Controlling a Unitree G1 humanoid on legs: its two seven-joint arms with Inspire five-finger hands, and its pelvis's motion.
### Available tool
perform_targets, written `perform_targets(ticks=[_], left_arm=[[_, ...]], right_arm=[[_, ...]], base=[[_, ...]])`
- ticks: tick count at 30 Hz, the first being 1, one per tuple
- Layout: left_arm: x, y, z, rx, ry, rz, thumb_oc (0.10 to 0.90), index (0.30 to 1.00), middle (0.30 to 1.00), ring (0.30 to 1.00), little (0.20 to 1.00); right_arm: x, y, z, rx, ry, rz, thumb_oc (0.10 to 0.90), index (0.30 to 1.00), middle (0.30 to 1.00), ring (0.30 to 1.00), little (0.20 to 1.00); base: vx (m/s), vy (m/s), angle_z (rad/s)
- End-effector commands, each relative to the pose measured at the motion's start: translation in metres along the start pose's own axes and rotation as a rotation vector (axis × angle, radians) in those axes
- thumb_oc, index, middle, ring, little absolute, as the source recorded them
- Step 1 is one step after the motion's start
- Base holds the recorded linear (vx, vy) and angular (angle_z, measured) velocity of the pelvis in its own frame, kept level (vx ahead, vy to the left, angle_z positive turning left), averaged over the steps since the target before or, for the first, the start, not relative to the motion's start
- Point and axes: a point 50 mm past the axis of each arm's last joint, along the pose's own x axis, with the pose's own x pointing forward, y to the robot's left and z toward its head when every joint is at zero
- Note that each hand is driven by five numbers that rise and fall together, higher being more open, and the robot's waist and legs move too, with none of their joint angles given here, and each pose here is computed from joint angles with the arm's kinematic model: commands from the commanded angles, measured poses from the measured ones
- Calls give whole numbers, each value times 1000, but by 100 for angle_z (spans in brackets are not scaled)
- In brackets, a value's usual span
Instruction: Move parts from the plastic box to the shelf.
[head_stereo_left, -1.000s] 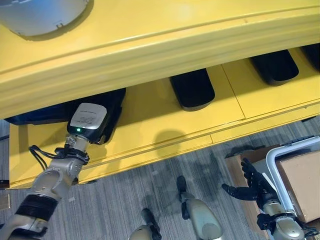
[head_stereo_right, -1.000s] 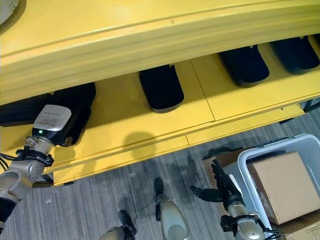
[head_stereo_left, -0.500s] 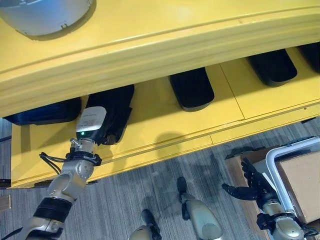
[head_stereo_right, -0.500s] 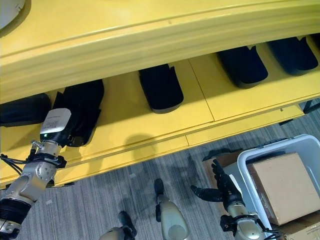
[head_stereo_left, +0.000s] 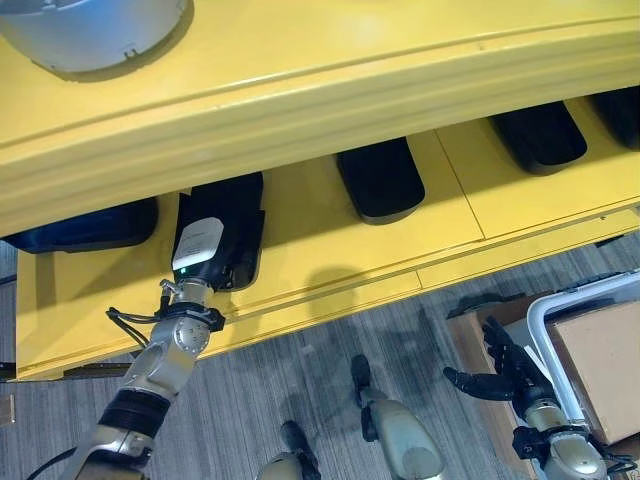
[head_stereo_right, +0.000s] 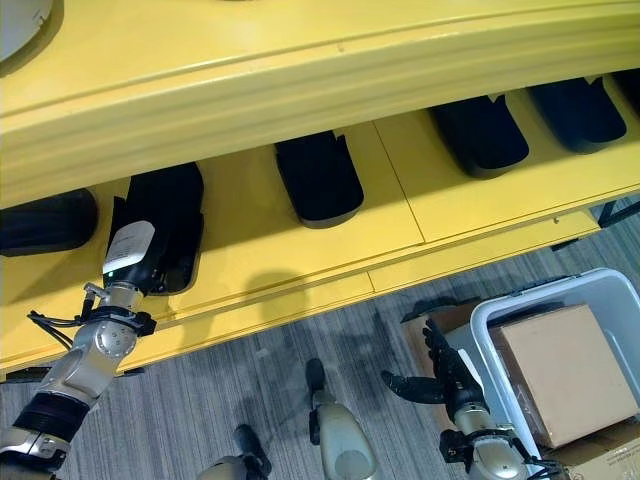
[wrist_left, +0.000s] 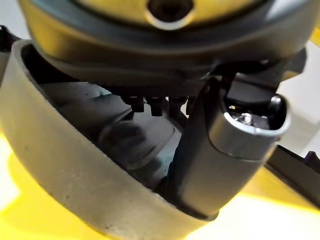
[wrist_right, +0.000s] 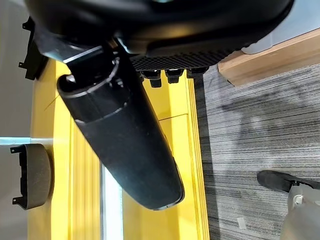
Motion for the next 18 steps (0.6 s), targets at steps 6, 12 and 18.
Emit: perform_targets(ticks=[6, 12, 18], left_arm=[[11, 2, -10, -137, 105, 95, 900, 1000, 1000, 1000, 1000], [19, 7, -9, -191, 123, 136, 900, 1000, 1000, 1000, 1000], [28, 16, -7, -230, 130, 175, 900, 1000, 1000, 1000, 1000]], right_arm=[[-5, -5, 23, -30, -122, -13, 900, 1000, 1000, 1000, 1000], [-4, -3, 25, -29, -126, -4, 900, 1000, 1000, 1000, 1000], [-3, -1, 25, -30, -124, 3, 900, 1000, 1000, 1000, 1000]], base=[[0, 0, 0], [0, 0, 0], [0, 0, 0]])
